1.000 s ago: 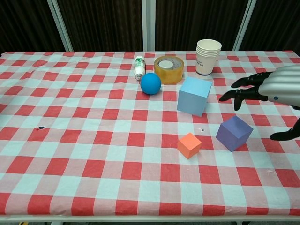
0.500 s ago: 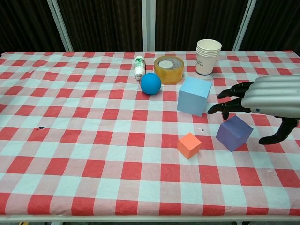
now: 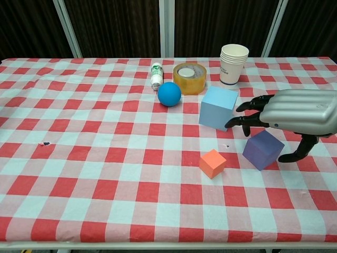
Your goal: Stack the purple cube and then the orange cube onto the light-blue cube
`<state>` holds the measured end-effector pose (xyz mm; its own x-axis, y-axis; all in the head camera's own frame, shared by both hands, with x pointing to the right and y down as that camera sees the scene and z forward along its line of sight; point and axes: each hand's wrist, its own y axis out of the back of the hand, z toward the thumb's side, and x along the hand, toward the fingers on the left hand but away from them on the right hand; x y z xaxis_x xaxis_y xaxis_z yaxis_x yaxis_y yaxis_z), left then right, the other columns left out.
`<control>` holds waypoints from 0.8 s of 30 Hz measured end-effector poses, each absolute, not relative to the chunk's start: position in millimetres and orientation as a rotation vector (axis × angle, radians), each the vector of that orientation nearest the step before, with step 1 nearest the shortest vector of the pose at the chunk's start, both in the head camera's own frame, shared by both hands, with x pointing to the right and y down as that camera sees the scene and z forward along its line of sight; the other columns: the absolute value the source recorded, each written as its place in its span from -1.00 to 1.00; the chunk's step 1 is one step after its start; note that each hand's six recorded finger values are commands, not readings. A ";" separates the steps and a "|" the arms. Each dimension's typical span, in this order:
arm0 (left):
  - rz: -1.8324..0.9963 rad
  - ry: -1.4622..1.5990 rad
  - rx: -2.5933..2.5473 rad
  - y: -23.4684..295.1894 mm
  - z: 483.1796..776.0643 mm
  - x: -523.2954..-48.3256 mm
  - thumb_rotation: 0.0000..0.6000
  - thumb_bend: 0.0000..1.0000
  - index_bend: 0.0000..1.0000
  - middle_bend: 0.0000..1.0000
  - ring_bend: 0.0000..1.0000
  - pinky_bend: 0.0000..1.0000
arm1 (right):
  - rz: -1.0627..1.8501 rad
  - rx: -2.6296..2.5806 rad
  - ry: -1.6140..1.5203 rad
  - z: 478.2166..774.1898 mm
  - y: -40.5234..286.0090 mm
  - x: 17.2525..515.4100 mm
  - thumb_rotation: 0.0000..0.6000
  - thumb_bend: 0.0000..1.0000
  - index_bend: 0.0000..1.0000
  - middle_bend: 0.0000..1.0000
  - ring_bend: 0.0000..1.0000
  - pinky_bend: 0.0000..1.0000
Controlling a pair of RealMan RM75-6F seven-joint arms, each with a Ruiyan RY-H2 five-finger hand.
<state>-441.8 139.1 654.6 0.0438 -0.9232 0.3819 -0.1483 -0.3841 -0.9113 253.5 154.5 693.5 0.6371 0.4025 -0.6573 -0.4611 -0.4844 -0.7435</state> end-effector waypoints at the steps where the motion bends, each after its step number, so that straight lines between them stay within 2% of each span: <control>1: -1.408 1.102 -1.624 139.2 654.6 -442.2 1.00 -0.79 -0.67 -0.65 -0.75 -0.49 | 1.025 -1.801 0.041 694.0 153.9 253.5 1.00 -0.71 -0.83 -0.34 -0.87 -0.77; 15: -1.415 1.107 -1.630 139.6 658.1 -444.3 1.00 -0.79 -0.68 -0.65 -0.75 -0.49 | 1.010 -1.782 -0.020 693.7 150.1 253.7 1.00 -0.67 -0.72 -0.09 -0.68 -0.69; 24: -1.412 1.109 -1.630 139.7 657.3 -444.2 1.00 -0.79 -0.68 -0.65 -0.75 -0.49 | 0.946 -1.751 -0.095 658.6 127.4 260.1 1.00 -0.66 -0.72 -0.09 -0.67 -0.68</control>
